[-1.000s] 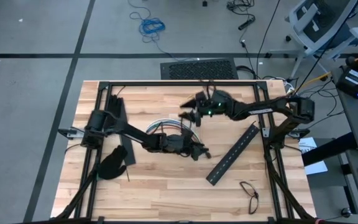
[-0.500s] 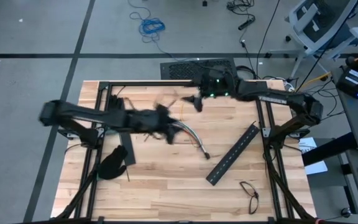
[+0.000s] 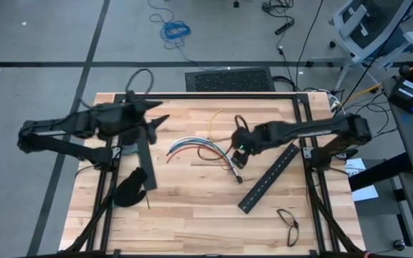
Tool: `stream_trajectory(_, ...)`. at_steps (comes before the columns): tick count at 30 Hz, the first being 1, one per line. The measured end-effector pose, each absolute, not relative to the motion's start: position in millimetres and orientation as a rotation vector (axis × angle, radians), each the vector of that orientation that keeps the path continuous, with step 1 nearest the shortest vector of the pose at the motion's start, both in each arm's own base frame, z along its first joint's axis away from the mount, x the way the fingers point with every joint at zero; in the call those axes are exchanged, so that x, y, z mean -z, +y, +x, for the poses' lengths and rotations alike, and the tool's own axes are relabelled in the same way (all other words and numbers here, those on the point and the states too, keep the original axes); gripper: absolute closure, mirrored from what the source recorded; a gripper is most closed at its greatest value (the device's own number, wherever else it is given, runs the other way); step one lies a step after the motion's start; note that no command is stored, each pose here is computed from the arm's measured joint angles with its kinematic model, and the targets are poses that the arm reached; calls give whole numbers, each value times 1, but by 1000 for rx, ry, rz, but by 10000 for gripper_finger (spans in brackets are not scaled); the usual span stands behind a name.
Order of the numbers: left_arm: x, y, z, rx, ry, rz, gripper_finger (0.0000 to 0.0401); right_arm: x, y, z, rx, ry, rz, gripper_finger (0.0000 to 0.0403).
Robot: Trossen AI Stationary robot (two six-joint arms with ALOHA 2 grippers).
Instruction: Ziptie cables
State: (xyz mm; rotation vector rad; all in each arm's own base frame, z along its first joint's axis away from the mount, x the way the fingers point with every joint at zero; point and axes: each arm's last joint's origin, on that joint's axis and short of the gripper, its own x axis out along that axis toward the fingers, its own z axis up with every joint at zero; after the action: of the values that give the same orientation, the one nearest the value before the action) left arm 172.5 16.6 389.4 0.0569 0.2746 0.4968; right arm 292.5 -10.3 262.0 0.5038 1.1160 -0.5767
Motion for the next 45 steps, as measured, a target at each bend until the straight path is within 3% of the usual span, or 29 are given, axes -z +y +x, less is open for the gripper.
stream_trajectory(2,-393,18,163,-496,263,72,155,-242,9,294,680,1154,593,96)
stream_trajectory(12,-400,23,141,-505,235,116,155,-204,101,314,839,1153,879,97)
stream_trajectory(19,-401,25,141,-523,216,94,155,-174,93,330,1021,1141,871,97)
stream_trajectory(26,-401,24,144,-479,206,63,155,-162,76,336,1044,1166,796,99)
stream_trajectory(29,-401,23,145,-472,208,62,155,-158,71,338,1022,1209,787,144)
stream_trajectory(34,-401,24,144,-474,209,61,155,-134,77,347,1015,1211,716,356)
stream_trajectory(35,-401,23,143,-473,207,61,155,-128,78,348,997,1226,685,374)
stream_trajectory(40,-402,23,135,-475,207,56,155,-118,79,355,962,1220,715,338)
stream_trajectory(45,-407,23,126,-509,161,65,155,-165,69,373,1024,786,791,387)
